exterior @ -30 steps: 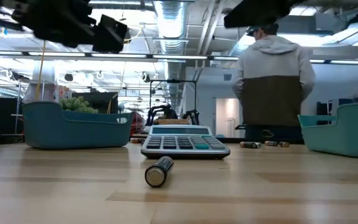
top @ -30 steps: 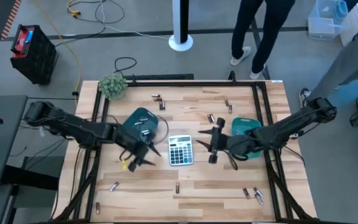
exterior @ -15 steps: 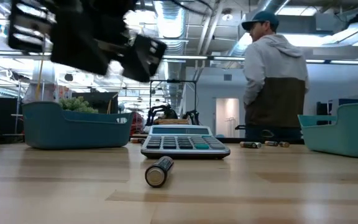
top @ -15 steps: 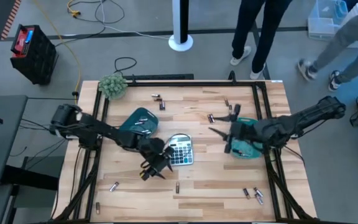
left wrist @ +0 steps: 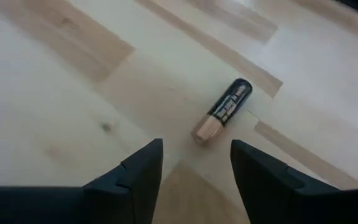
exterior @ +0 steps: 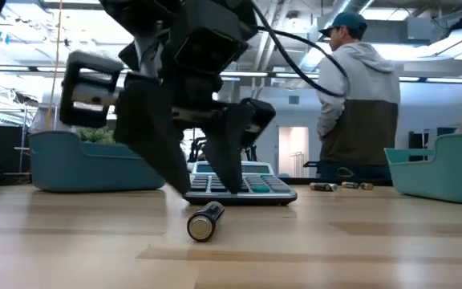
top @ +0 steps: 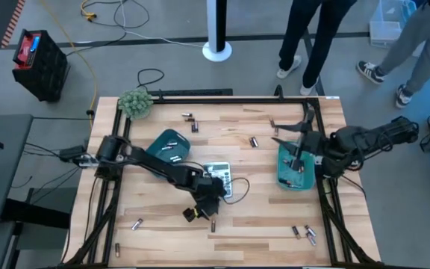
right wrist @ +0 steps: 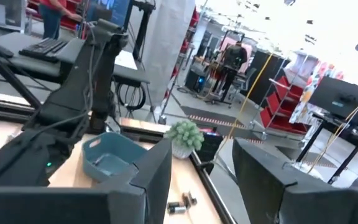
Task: Sort batteries
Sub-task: Put the brown/black battery into the green bin
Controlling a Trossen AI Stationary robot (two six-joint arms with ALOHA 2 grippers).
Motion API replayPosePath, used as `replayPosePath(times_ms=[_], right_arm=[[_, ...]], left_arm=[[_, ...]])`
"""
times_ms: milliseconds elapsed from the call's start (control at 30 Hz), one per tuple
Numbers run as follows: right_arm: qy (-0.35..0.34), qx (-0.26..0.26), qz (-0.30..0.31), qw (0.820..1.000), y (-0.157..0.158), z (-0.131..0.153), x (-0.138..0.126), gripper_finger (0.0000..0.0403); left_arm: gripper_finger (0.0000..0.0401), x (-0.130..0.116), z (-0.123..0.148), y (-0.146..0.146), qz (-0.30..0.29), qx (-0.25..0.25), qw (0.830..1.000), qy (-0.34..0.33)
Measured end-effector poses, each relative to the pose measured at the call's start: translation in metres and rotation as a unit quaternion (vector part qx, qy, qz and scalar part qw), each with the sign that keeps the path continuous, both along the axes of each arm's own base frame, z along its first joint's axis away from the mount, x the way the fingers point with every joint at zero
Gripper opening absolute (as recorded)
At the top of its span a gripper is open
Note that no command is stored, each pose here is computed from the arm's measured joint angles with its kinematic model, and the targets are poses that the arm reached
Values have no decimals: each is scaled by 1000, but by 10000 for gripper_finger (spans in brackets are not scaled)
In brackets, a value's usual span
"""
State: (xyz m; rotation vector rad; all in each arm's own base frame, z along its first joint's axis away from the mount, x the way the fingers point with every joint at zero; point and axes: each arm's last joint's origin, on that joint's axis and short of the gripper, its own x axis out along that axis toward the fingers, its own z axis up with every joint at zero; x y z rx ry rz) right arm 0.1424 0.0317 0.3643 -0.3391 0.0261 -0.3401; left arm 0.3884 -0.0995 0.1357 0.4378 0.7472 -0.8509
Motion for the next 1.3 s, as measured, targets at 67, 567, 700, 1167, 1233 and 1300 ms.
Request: replayPosePath(times_ms=[67, 567, 700, 1167, 1233, 1300], right_arm=[[0, 12, 1, 1000, -2, 0, -6, 185], [25, 41, 0, 999, -4, -7, -11, 185], [22, 44, 0, 999, -4, -7, -11, 185], [20, 45, 0, 999, -4, -7, -11, 185], [19, 46, 0, 999, -4, -6, -11, 185], [18, 46, 0, 999, -4, -6, -11, 185]], left_arm=[[174, 2, -8, -5, -7, 5, 1000, 10], [171, 6, -25, -20, -70, -13, 997, -13], [170, 9, -34, -20, -79, -31, 996, -13], [43, 11, -35, -15, -94, -25, 995, -25], [43, 11, -35, -13, -90, -20, 995, -26], [43, 13, -34, -10, -85, -20, 996, -33]])
